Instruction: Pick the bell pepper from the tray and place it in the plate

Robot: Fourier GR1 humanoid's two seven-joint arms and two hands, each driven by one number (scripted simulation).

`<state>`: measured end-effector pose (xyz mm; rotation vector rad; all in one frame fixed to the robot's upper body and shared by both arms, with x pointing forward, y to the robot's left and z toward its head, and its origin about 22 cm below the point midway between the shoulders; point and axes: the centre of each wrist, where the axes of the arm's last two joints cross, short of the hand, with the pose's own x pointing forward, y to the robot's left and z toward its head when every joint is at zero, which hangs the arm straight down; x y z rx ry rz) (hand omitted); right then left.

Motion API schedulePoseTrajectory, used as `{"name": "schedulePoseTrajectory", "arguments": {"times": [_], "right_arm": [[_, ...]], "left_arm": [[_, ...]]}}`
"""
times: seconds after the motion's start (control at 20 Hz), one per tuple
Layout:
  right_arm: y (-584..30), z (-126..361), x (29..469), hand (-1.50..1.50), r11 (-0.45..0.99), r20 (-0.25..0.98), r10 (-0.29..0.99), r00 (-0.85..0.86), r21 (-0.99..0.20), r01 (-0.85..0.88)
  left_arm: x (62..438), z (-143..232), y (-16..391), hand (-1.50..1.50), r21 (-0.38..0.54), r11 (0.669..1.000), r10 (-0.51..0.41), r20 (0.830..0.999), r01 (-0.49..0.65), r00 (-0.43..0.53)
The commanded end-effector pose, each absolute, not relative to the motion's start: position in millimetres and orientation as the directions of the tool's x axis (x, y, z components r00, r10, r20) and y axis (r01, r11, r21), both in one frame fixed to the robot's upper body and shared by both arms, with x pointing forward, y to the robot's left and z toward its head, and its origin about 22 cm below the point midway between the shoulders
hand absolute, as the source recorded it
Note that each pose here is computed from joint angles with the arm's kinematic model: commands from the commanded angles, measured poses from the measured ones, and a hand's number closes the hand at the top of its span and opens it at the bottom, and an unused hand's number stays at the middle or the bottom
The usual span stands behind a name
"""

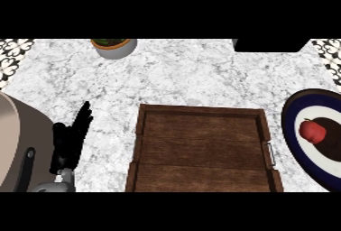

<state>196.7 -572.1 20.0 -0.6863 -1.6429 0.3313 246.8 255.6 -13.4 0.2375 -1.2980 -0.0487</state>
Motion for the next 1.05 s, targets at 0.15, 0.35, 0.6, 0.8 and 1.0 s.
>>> {"name": "schedulePoseTrajectory", "arguments": {"times": [0.15, 0.35, 0.6, 0.8, 1.0], "right_arm": [[-580.5, 8.8, 168.0, -1.50, 0.809, 0.803, 0.573, -0.164, -0.523, 0.268], [-591.7, 27.8, 168.0, -1.50, 0.802, 0.804, 0.575, -0.153, -0.517, 0.298], [-596.3, 28.4, 158.5, -1.50, 0.779, 0.806, 0.579, -0.123, -0.503, 0.375], [-597.8, 26.3, 151.7, -1.50, 0.772, 0.805, 0.584, -0.103, -0.512, 0.377], [-602.5, 43.3, 162.1, -1.50, 0.740, 0.786, 0.614, -0.069, -0.543, 0.396]], "left_arm": [[254.5, -9.6, 248.6, 0.00, 0.196, 0.976, -0.161, 0.945, -0.099, 0.284], [249.8, -19.7, 246.1, 0.00, 0.207, 0.973, -0.171, 0.943, -0.102, 0.285], [263.8, -4.0, 250.2, 0.00, 0.186, 0.977, -0.154, 0.952, -0.104, 0.263], [255.9, -3.4, 247.4, 0.00, 0.186, 0.979, -0.156, 0.950, -0.088, 0.272], [263.3, -1.2, 254.5, 0.00, 0.191, 0.975, -0.157, 0.952, -0.110, 0.262]]}}
